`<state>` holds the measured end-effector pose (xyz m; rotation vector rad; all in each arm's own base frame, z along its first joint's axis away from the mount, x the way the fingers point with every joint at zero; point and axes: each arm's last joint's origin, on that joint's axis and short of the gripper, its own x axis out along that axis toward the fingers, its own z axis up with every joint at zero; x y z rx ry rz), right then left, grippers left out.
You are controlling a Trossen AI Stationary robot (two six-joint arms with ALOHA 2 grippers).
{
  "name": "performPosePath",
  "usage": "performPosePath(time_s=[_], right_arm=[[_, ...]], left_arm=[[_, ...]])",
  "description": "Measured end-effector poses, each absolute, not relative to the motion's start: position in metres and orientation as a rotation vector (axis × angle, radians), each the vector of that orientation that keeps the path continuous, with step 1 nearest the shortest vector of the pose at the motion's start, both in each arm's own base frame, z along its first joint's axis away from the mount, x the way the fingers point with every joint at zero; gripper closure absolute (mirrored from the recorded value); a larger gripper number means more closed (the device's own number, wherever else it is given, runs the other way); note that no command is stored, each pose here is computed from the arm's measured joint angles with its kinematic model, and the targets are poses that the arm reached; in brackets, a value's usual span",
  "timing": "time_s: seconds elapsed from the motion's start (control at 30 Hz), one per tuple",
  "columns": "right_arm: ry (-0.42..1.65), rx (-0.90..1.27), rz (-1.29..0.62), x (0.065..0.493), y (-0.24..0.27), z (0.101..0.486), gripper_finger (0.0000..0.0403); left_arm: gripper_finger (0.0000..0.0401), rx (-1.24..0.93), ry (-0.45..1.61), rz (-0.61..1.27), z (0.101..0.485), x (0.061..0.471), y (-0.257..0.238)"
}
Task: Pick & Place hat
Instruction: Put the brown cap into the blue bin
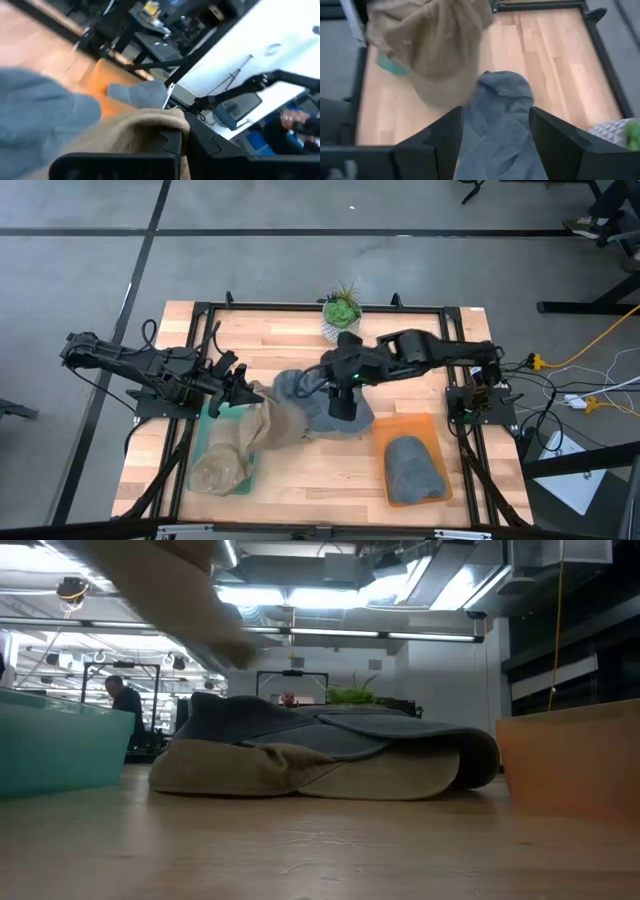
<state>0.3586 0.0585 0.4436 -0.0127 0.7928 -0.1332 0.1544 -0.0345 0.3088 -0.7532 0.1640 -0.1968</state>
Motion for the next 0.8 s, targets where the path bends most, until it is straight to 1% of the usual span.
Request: performPosePath(time_s=[0.23, 0.4, 0.53, 0.67, 0.8], right_arm=[[0.842, -0.192, -0.226, 0.37, 0.075, 0.425, 0.0174], [0.825, -0.229, -0.282, 0.365, 0.088, 0.426, 0.0173], [0.829, -0.264, -0.375, 0.357, 0.1, 0.423, 0.0173], [0.835, -0.319, -0.452, 0.353, 0.116, 0.405, 0.0173], [0.857, -0.345, -0.449, 0.356, 0.128, 0.38, 0.0173]], left_arm=[[0.0397, -0.839, 0.13, -0.099, 0.309, 0.155, -0.029], [0.0396, -0.807, 0.062, -0.012, 0.312, 0.156, -0.026], [0.0397, -0.777, -0.023, -0.013, 0.319, 0.156, -0.026], [0.0396, -0.761, -0.054, 0.001, 0.321, 0.157, -0.025], [0.0396, -0.754, -0.043, 0.006, 0.319, 0.161, -0.026]])
